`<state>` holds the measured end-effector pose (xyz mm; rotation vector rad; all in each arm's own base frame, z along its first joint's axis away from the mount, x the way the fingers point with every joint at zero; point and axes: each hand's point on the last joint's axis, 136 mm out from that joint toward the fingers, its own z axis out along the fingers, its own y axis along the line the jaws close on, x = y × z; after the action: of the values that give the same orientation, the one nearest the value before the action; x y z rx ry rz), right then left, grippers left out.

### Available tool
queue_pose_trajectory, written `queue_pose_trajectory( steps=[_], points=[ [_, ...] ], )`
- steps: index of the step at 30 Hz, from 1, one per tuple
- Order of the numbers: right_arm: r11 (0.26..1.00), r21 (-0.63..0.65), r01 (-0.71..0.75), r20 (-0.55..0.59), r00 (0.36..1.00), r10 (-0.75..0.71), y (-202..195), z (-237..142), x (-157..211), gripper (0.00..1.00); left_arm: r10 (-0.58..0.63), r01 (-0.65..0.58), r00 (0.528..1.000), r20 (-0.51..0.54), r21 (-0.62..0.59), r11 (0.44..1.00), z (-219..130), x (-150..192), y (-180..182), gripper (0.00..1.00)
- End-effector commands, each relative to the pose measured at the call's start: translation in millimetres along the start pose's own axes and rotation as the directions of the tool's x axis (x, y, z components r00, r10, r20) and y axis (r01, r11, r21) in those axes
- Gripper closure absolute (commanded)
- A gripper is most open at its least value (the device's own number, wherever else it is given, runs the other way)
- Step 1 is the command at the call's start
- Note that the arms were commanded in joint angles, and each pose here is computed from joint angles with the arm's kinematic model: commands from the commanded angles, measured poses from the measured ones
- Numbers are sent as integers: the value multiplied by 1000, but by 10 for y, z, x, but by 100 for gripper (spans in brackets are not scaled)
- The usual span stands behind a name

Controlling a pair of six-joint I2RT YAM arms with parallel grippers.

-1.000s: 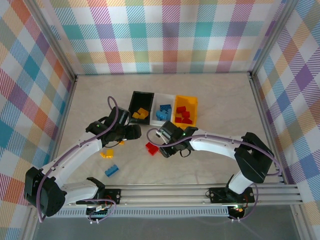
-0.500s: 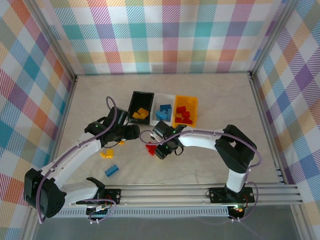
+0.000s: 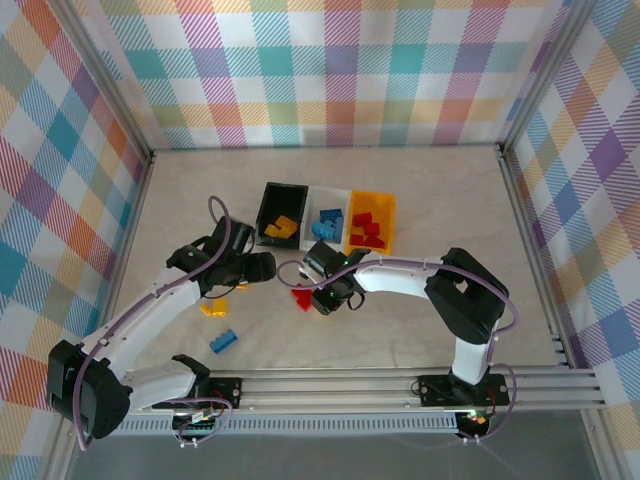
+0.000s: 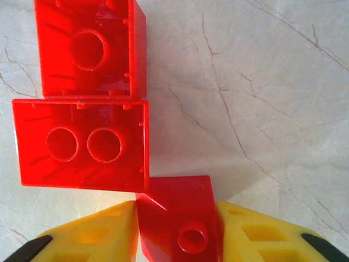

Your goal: Sort the legos into containers by color

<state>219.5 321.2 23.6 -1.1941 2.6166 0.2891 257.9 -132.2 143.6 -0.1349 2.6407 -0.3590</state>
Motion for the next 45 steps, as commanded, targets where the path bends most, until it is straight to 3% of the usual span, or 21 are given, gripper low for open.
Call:
queue_pose_trajectory(
  steps=[1, 16, 26, 31, 36, 40, 45],
  points=[
    [1000, 8, -17, 13, 1000, 17, -11, -88, 17, 62, 4, -4, 1000, -6, 7, 1000, -18, 33, 29, 29],
    [997, 45, -58, 123, 991, 52, -154, -628, -105, 61, 1, -1, 1000, -30, 26, 1000, 33, 40, -25, 29],
    [965, 137, -222, 241, 953, 184, -1130, -1177, -419, 59, 2, -1, 999, -40, 28, 1000, 84, 30, -46, 29],
    [926, 169, -336, 290, 915, 279, -1643, -1184, -654, 59, 2, -1, 999, -45, 32, 999, 79, 27, -59, 29],
    [894, 154, -420, 272, 888, 370, -2004, -956, -765, 59, 11, -8, 998, -61, 36, 999, 62, 67, -59, 28],
    [903, 93, -420, 284, 880, 380, -1859, -997, -777, 54, 7, -5, 998, -61, 26, 1000, 55, 108, -14, 28],
    [930, 78, -359, 227, 915, 334, -1191, -1104, -435, 35, 6, -3, 997, -74, 36, 999, 122, 141, -24, 27]
  ],
)
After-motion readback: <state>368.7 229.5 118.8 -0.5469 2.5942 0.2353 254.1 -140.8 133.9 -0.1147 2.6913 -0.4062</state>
